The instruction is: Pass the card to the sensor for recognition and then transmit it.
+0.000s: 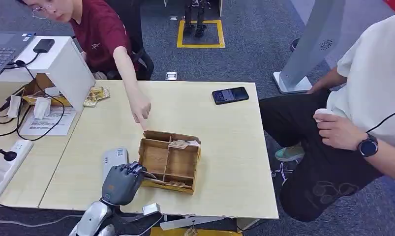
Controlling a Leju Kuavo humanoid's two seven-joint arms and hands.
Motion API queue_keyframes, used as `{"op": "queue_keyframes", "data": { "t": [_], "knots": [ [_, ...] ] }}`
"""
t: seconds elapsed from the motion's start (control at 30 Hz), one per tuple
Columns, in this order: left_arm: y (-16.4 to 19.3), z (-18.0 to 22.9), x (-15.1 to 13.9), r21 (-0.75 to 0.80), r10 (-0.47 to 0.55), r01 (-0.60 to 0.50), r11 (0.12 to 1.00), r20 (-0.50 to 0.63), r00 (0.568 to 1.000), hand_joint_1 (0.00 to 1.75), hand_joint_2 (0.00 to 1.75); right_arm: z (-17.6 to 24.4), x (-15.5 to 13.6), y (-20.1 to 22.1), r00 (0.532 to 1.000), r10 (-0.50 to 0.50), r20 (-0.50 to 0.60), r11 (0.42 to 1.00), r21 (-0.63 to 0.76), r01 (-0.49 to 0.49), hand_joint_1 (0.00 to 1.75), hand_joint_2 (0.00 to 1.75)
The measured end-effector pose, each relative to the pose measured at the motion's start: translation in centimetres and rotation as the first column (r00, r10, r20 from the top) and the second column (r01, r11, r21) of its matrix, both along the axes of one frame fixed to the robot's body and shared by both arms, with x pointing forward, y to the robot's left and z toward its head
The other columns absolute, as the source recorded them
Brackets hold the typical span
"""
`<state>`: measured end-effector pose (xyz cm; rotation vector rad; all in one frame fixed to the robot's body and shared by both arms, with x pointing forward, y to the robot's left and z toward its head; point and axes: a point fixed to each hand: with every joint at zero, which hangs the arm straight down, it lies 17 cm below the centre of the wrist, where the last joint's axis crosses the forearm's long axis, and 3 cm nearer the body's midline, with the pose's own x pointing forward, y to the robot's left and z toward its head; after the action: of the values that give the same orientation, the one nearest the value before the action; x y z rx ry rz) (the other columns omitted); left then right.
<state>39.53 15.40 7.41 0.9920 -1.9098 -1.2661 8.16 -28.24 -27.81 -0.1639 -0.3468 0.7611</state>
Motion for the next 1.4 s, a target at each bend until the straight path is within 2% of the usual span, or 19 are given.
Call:
{"op": "queue_keyframes", "data": {
  "t": [0.4, 0.97, 1.4],
  "knots": [
    [-0.1, 0.5, -0.1, -0.068, -0.022, 0.021, 0.997, -0.018, 1.000, 1.75, 1.75, 0.0, 0.0, 0.0, 1.000, -0.002, -0.001, 1.000, 0.000, 0.002, 0.00, 0.00],
    [-1.7, 7.4, -1.4, -0.198, -0.123, 0.133, 0.971, 0.061, 0.991, 1.75, 1.75, 0.0, -0.1, -0.1, 1.000, -0.016, -0.002, 1.000, 0.001, 0.016, 0.00, 0.00],
    [-1.6, 9.0, -2.1, -0.209, -0.135, 0.154, 0.966, 0.102, 0.986, 1.75, 1.75, 0.0, -0.2, -0.2, 0.999, -0.033, -0.005, 0.999, 0.004, 0.033, 0.00, 0.00]
  ]
}}
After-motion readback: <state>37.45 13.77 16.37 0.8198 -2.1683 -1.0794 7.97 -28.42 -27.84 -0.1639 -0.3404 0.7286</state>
